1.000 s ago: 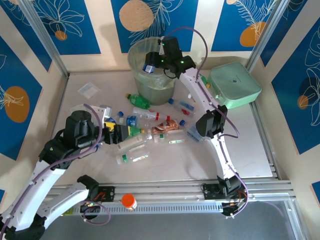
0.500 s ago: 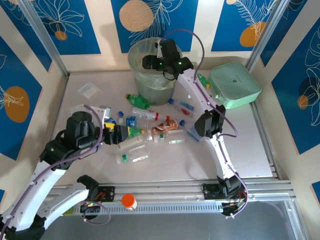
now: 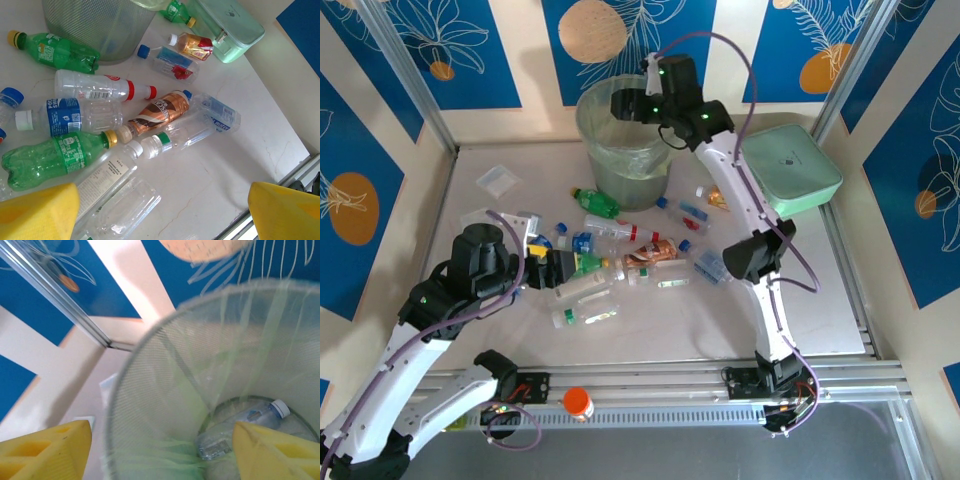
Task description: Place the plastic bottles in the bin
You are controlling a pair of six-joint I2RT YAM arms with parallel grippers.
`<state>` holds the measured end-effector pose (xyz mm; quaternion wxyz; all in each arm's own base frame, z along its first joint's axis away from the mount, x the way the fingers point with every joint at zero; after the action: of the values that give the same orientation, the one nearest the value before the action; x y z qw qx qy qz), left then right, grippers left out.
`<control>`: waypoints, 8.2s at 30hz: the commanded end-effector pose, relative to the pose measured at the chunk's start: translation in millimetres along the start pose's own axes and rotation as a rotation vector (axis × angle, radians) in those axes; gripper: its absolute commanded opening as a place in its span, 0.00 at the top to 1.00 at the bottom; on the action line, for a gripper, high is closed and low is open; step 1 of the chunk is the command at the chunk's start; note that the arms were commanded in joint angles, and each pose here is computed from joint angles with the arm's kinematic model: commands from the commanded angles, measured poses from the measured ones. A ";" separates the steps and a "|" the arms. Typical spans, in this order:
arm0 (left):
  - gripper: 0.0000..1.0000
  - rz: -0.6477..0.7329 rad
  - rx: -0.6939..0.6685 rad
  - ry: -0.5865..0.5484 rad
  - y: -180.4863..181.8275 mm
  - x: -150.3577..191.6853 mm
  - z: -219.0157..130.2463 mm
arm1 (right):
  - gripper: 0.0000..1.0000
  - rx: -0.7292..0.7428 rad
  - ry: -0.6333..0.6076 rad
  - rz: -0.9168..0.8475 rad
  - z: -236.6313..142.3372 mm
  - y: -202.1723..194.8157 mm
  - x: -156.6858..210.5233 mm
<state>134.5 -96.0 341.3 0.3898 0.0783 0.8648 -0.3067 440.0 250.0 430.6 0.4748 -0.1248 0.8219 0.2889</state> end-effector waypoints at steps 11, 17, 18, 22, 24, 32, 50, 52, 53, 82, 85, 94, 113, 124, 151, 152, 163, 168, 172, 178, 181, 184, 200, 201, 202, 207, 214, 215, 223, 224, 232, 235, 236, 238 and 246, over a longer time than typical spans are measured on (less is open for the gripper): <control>0.13 -0.026 0.024 0.028 0.5 1.5 10.8 | 0.29 -0.055 0.121 -0.054 -106.9 48.4 61.8; 0.14 -0.044 0.034 0.046 0.9 2.4 16.5 | 0.23 0.048 0.177 -0.086 -133.2 50.4 137.1; 0.14 -0.045 0.032 0.047 1.1 2.5 17.2 | 0.23 0.051 0.192 -0.091 -136.1 48.7 149.0; 0.14 -0.053 0.028 0.050 2.7 3.5 21.8 | 0.27 0.090 0.317 -0.073 -145.0 31.7 192.9; 0.14 -0.062 0.026 0.060 3.9 4.8 25.4 | 0.29 0.155 0.379 -0.022 -146.4 20.7 206.7; 0.14 -0.079 0.019 0.079 5.7 5.6 33.1 | 0.36 0.400 0.449 0.289 -147.1 -31.2 251.5; 0.14 -0.056 0.015 0.096 7.2 10.3 30.0 | 0.16 0.588 0.663 0.074 -92.8 -117.3 290.8; 0.14 -0.051 0.008 0.096 8.1 11.6 29.0 | 0.16 0.580 0.657 0.103 -95.1 -121.6 291.4; 0.14 -0.048 0.004 0.095 8.7 12.1 28.8 | 0.16 0.572 0.660 0.112 -95.5 -123.4 292.3; 0.13 -0.017 0.024 0.093 6.6 9.2 30.8 | 0.17 0.483 0.722 0.555 -131.2 -121.7 335.7; 0.13 -0.011 0.022 0.093 6.3 8.6 29.9 | 0.17 0.487 0.747 0.570 -133.5 -117.1 344.9; 0.13 -0.013 0.030 0.094 5.1 7.6 29.8 | 0.02 0.595 0.787 0.463 -133.2 -104.3 355.8; 0.13 -0.015 0.018 0.078 6.1 11.0 20.1 | 0.40 0.685 0.689 0.363 -123.0 -123.7 323.9; 0.12 -0.015 0.024 0.074 5.3 10.7 18.5 | 0.39 0.697 0.783 0.288 -88.1 -140.9 313.9; 0.12 -0.006 0.022 0.066 5.6 11.1 16.5 | 0.44 0.843 0.787 0.186 -100.7 -114.7 321.6; 0.12 -0.006 0.020 0.064 5.4 10.6 15.6 | 0.47 0.840 0.781 0.184 -102.2 -113.4 320.4; 0.12 -0.023 0.030 0.035 1.8 6.4 7.4 | 0.48 0.518 0.453 0.211 -159.1 -62.2 260.4; 0.12 -0.034 0.029 0.018 0.1 2.1 5.9 | 0.48 0.188 0.221 0.199 -184.6 -30.1 221.2; 0.12 -0.039 0.031 -0.004 -2.1 -1.9 2.5 | 0.49 0.039 0.109 0.164 -187.7 -13.2 187.9; 0.12 -0.048 0.034 -0.007 -3.4 -2.7 -1.0 | 0.50 -0.054 0.032 0.128 -160.0 -1.0 127.7; 0.12 -0.045 0.028 -0.011 -3.7 -2.5 -5.5 | 0.50 -0.091 -0.008 0.117 -141.7 3.1 98.3; 0.12 -0.043 0.018 -0.018 -3.7 -2.3 -10.8 | 0.50 -0.112 -0.034 0.126 -119.6 1.9 72.4; 0.12 -0.021 -0.022 -0.035 -2.5 0.7 -28.3 | 0.52 -0.110 -0.007 0.242 13.9 -33.7 4.3; 0.12 -0.020 -0.024 -0.036 -2.4 0.8 -28.9 | 0.52 -0.097 0.013 0.246 20.9 -36.7 6.6; 0.12 -0.020 -0.027 -0.037 -2.1 0.9 -29.3 | 0.52 -0.093 0.025 0.248 26.6 -39.1 7.0; 0.12 -0.015 -0.031 -0.042 -1.6 1.9 -31.0 | 0.50 -0.094 0.101 0.238 52.3 -44.7 24.2; 0.12 -0.001 -0.049 -0.042 0.3 4.0 -33.3 | 0.37 -0.076 0.172 0.197 60.1 -46.2 41.6; 0.12 -0.001 -0.051 -0.040 0.7 4.7 -33.1 | 0.34 -0.074 0.172 0.191 58.0 -44.9 40.9; 0.11 -0.003 -0.048 -0.036 2.0 5.6 -27.7 | 0.25 -0.084 0.116 0.155 35.1 -35.1 22.5; 0.12 -0.001 -0.049 -0.035 2.2 5.5 -27.0 | 0.25 -0.085 0.108 0.152 32.4 -34.2 20.0; 0.12 -0.009 -0.081 -0.023 6.8 9.6 -23.7 | 0.32 -0.150 0.032 0.077 -16.9 -4.6 -7.7; 0.12 -0.026 -0.123 -0.015 11.3 12.5 -22.0 | 0.36 -0.147 0.025 0.046 -40.2 11.1 -10.9; 0.12 -0.033 -0.137 -0.014 12.7 13.1 -21.7 | 0.36 -0.140 0.028 0.034 -46.0 16.0 -9.5; 0.12 -0.055 -0.189 -0.010 17.6 15.2 -20.2 | 0.38 -0.114 0.032 0.003 -59.2 27.8 -4.3; 0.10 -0.282 -0.627 0.004 49.1 20.3 -16.0 | 0.40 0.025 0.062 -0.020 -105.0 49.0 51.4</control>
<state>129.4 -63.9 318.3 0.3629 -0.0772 0.9159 -0.1530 324.6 238.5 461.6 0.4437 -0.1541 0.8244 0.3159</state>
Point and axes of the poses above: each hand's point on the last joint's axis, 136 mm out from that joint toward the fingers, its own z axis out along the fingers, its own y axis along the line the jaws close on, x = y × z, the point moved 10 cm from there along -z, back along the fingers, and after that the axes turned 3 degrees about -z, right-handed, at the moved point
